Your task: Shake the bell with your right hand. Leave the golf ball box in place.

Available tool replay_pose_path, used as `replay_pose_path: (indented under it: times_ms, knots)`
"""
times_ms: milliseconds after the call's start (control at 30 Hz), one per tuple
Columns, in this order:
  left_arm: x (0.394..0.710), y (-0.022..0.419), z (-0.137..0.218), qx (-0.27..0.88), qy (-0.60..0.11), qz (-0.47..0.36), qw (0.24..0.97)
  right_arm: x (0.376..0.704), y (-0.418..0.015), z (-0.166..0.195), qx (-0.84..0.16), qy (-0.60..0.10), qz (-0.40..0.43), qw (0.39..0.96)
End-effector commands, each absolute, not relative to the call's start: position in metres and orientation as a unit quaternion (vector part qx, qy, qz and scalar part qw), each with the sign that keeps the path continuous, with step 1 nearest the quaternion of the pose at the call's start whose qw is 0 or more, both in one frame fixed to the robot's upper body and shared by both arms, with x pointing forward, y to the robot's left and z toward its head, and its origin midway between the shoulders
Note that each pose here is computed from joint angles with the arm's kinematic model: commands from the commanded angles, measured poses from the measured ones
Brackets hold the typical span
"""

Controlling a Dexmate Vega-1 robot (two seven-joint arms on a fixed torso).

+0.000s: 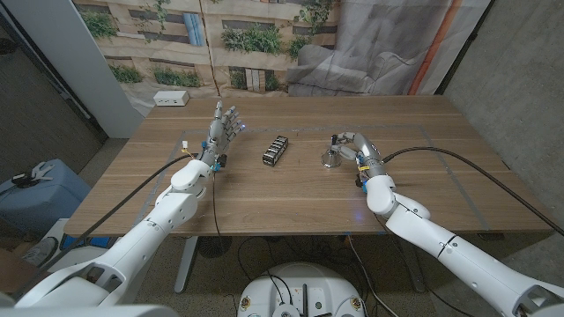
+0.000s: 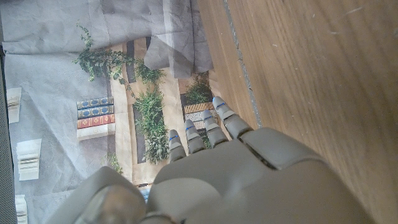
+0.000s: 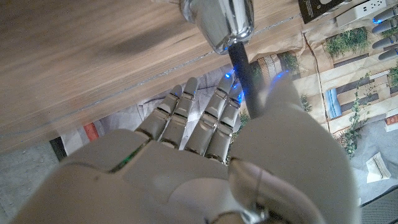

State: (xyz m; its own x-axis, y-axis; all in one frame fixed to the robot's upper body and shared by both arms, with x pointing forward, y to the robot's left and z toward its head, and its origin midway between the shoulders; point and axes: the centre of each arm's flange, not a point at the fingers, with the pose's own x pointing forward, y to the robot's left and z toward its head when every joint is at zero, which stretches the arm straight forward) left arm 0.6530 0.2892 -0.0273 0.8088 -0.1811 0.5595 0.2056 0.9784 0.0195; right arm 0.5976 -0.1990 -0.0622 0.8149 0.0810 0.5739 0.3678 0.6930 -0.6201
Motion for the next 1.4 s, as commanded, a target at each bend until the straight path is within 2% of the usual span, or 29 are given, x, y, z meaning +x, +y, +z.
replay_pose_path:
  times_ms: [33, 900, 1400]
  knots:
    - [0.653, 0.289, -0.027, -0.021, -0.292, -0.102, 0.951, 0.599, -0.202, -0.060, -0.384, -0.294, -0.051, 0.874]
    - [0.653, 0.289, -0.027, -0.021, -0.292, -0.102, 0.951, 0.602, -0.214, -0.061, -0.354, -0.304, 0.008, 0.884]
    - [0.653, 0.289, -0.027, -0.021, -0.292, -0.102, 0.951, 0.593, -0.218, -0.056, -0.277, -0.335, 0.028, 0.900]
